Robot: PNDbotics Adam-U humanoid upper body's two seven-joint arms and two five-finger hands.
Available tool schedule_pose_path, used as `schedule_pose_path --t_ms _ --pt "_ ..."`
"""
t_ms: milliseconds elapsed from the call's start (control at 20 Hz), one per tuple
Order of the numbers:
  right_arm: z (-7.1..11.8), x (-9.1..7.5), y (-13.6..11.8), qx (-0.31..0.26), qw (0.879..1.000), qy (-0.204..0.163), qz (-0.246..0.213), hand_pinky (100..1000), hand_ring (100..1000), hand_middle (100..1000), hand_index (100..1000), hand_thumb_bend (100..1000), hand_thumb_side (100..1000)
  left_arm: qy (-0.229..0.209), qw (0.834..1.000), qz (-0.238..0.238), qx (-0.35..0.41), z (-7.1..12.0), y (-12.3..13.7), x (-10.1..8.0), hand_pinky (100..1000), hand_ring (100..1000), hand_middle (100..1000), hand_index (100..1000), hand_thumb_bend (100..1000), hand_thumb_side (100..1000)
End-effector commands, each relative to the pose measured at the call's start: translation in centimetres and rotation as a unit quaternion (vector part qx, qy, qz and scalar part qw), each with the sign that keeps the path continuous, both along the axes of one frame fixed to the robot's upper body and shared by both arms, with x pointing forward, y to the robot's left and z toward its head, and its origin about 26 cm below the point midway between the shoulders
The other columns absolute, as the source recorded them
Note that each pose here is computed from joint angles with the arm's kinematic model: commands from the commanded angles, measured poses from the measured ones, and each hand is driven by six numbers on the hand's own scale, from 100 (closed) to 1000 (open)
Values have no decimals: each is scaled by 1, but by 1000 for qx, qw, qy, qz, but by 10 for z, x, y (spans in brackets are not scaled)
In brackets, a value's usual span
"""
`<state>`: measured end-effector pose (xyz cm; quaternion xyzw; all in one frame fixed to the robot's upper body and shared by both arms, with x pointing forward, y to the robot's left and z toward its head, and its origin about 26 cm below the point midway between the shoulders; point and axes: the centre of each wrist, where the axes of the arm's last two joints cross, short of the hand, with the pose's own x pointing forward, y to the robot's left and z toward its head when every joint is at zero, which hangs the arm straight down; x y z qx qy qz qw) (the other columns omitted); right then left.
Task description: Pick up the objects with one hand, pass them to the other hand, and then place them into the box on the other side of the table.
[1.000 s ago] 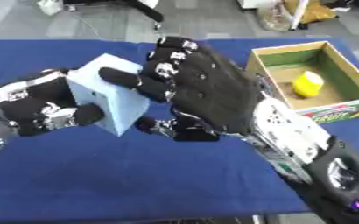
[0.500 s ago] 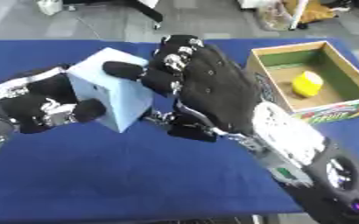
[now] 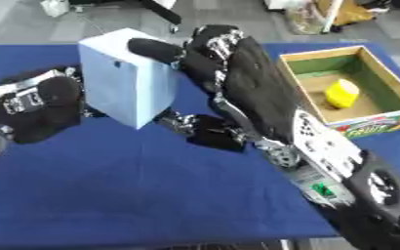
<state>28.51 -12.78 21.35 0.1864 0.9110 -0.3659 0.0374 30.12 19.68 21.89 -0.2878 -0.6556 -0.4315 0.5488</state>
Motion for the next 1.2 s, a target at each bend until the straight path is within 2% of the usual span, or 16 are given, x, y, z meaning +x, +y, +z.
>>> schedule_pose_path --t_ms 50,350,500,550,650,750,900,1000,1050,1100,1200 --pt "8 1 -11 8 1000 13 -4 424 262 100 390 158 100 -62 997 37 9 16 18 1 781 753 756 809 660 589" --pt "6 9 -49 43 994 88 -52 447 251 100 368 100 100 -132 981 142 -8 27 57 2 777 746 745 804 654 595" --pt "9 12 -81 77 984 110 -114 453 255 100 374 100 100 -151 970 187 -22 28 73 -1 764 725 721 788 629 602" --pt "12 13 -91 87 981 107 -140 458 258 100 379 100 100 -154 967 201 -26 27 77 -2 758 717 711 781 614 595" --pt "13 13 -113 114 967 111 -199 462 260 100 378 100 100 -155 959 233 -38 22 84 -5 753 711 703 772 593 589" --pt "12 11 -131 132 949 130 -256 500 258 100 375 100 120 -151 952 261 -54 14 89 -6 747 701 690 757 562 588" --pt "3 16 -154 156 909 208 -327 538 269 100 382 100 160 -144 941 295 -86 2 94 -9 740 688 676 748 540 580" --pt "-7 32 -176 159 880 253 -370 577 293 113 402 100 197 -142 933 316 -99 -6 98 -11 738 684 671 743 529 576" --pt "-14 42 -188 159 864 272 -392 586 299 111 406 100 100 -142 929 326 -105 -9 99 -12 737 684 671 742 526 575" --pt "-21 51 -199 155 850 287 -413 597 308 120 414 100 212 -142 925 334 -111 -12 100 -13 738 684 669 742 525 573" --pt "-36 67 -218 141 826 320 -442 638 342 149 451 100 257 -145 918 348 -120 -17 103 -14 738 683 665 736 518 573"
